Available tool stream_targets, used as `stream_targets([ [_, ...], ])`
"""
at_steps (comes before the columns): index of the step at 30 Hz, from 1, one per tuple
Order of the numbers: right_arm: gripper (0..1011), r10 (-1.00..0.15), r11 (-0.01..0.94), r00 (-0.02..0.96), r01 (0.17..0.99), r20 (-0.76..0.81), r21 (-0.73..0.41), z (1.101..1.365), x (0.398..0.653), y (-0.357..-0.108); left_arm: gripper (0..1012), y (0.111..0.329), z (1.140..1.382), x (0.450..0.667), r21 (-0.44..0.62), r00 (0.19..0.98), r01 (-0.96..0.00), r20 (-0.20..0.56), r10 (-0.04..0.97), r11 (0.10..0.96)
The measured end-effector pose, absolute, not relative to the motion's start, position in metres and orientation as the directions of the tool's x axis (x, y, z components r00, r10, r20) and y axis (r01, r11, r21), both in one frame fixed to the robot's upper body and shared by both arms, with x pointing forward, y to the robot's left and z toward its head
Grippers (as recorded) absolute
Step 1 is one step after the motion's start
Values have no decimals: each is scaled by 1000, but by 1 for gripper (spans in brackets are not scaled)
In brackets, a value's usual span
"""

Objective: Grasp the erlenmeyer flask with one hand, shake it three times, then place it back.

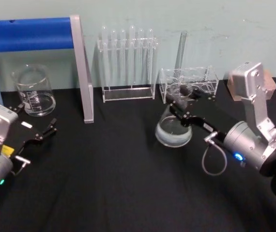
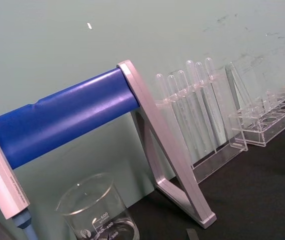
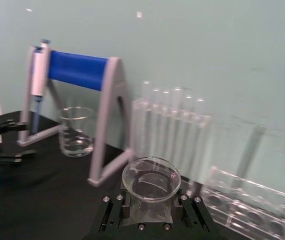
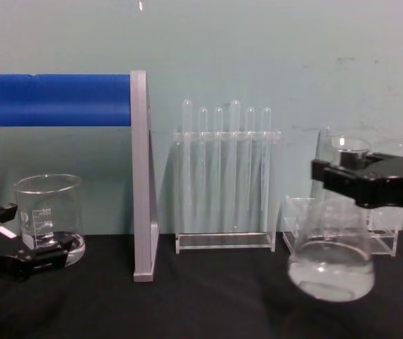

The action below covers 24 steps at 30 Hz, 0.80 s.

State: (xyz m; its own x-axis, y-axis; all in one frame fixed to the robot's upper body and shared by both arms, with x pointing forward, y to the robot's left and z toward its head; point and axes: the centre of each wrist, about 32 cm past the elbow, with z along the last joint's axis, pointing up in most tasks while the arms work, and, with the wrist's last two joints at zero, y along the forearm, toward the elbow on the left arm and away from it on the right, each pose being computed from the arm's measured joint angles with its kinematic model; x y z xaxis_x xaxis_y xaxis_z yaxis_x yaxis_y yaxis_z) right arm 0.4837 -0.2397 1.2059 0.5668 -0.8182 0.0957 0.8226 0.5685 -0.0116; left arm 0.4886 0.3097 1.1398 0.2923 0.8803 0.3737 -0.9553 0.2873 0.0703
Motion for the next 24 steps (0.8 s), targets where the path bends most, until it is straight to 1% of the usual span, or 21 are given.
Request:
stream_targets([
  [4,450,-849,521,520,853,99,-8,1206,491,-248,1001,310,1140,489,70,292,-955,374,880,287],
  [10,450,-875,475,473,880,103,-5,1205,499,-255,1001,310,1140,489,70,292,-955,374,880,287],
  [15,450,-890,446,444,895,105,-5,1205,503,-260,1001,310,1140,489,70,292,-955,374,880,287],
  [24,450,-899,427,425,904,105,-6,1205,505,-261,1001,310,1140,489,70,292,-955,374,880,287],
])
